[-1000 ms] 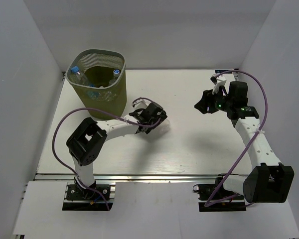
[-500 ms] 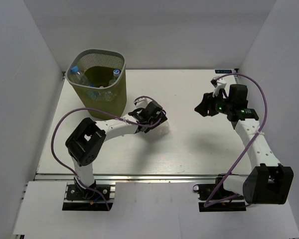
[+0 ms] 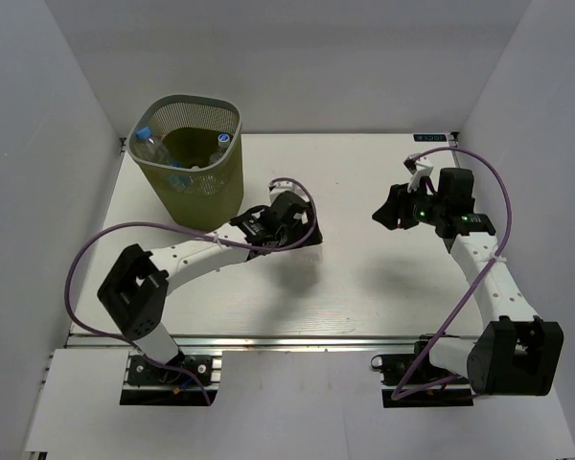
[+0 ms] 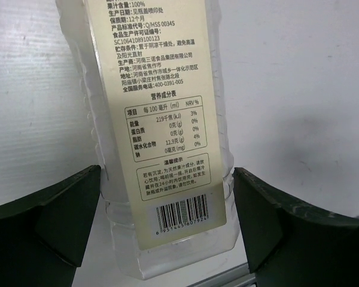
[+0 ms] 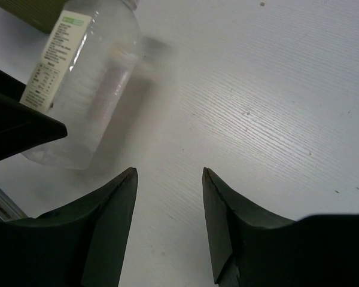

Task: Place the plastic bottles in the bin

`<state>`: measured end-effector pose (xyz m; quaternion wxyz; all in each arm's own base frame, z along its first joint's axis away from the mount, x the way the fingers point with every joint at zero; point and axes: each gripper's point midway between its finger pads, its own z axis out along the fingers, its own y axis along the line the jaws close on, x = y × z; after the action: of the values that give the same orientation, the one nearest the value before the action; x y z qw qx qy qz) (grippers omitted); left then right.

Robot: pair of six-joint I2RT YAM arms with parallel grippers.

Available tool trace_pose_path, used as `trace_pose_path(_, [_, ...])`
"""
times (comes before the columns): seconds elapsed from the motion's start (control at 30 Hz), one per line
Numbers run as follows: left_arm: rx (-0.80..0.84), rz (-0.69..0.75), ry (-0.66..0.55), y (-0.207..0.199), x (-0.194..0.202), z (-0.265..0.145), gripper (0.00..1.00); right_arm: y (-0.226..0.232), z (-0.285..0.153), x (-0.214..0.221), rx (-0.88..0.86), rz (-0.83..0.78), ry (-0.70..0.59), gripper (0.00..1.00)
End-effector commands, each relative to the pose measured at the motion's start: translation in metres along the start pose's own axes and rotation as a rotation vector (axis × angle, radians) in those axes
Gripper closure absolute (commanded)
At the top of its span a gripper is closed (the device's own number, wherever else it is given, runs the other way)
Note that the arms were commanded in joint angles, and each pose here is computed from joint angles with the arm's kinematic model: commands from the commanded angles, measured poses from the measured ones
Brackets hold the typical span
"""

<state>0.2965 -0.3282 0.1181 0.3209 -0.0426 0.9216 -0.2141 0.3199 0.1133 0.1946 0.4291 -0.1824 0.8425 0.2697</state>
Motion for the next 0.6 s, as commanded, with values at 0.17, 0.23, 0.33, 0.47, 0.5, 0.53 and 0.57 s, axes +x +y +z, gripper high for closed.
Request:
trace_pose_path(0.17, [0.206, 0.097, -0.165, -0.062, -0.069, -0.072, 1.00, 0.008, -0.007, -0.009, -0.022, -0.023, -0.046, 0.46])
trace_pose_path(0.23, [0.250, 0.128, -0.220, -0.077, -0.090, -0.091, 1.00, 0.008, -0.007, -0.007, -0.019, -0.022, -0.042, 0.46])
trace_pose_path(0.33, [0.328, 0.166, -0.363, -0.110, -0.141, -0.139, 1.00, 0.008, -0.007, -0.003, -0.019, -0.021, -0.038, 0.46])
trace_pose_path(0.47, [0.274, 0.100, -0.600, -0.112, -0.223, -0.214, 1.00, 0.007, -0.006, -0.001, -0.017, -0.030, -0.036, 0.46])
trace_pose_path(0.5, [0.227, 0.074, -0.644, -0.103, -0.234, -0.228, 1.00, 0.007, -0.007, -0.002, -0.014, -0.035, -0.039, 0.46])
trace_pose_path(0.53, [0.102, 0.050, -0.709, -0.078, -0.247, -0.241, 1.00, 0.007, -0.007, 0.000, -0.017, -0.039, -0.037, 0.46])
trace_pose_path(0.57, [0.056, 0.033, -0.754, -0.070, -0.257, -0.255, 1.00, 0.007, -0.007, 0.002, -0.014, -0.038, -0.033, 0.46])
